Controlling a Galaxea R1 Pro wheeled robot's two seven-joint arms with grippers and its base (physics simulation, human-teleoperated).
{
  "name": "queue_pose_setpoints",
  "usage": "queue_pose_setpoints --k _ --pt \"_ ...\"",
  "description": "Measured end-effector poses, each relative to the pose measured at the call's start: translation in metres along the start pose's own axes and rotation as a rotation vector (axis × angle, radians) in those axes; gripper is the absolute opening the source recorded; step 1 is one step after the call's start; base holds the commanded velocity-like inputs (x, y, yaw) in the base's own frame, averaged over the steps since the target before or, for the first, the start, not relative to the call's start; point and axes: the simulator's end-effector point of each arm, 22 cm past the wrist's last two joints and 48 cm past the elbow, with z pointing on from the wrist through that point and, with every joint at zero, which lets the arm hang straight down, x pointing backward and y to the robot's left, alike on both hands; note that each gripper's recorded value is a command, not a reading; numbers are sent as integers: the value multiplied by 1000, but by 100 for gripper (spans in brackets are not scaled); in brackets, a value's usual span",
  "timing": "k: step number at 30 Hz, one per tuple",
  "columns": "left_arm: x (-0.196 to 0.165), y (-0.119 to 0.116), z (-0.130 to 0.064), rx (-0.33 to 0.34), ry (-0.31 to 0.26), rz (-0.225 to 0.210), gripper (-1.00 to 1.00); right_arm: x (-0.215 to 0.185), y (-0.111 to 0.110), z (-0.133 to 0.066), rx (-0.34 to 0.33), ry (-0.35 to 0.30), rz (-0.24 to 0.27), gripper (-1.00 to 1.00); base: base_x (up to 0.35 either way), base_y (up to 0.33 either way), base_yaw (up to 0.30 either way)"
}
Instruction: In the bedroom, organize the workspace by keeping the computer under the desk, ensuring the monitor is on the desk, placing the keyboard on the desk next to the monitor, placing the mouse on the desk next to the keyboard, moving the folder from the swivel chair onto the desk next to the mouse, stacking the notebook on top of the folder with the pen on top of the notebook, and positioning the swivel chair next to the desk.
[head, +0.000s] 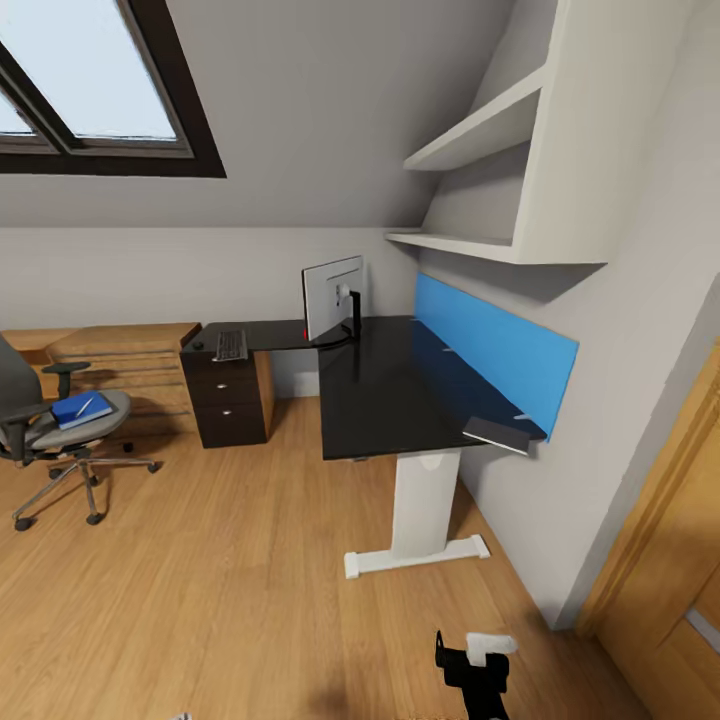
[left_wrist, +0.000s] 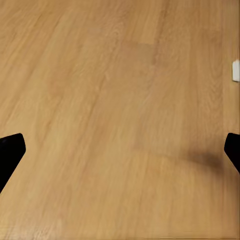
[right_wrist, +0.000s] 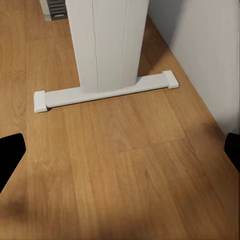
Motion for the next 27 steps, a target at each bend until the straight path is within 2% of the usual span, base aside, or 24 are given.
queue_pose_setpoints --k 4,12,24,27 --pt "20 1 2 -5 41 5 100 6 0 3 -1 -1 -3 100 0 0 -79" --pt "74 -4 3 0 191 20 100 21 -2 9 1 3 -7 100 0 0 -18" --pt "121 6 8 -13 264 31 100 40 -3 19 5 2 -3 100 0 0 -1" --pt "126 8 11 -15 265 30 100 45 -3 21 5 2 -2 100 0 0 0"
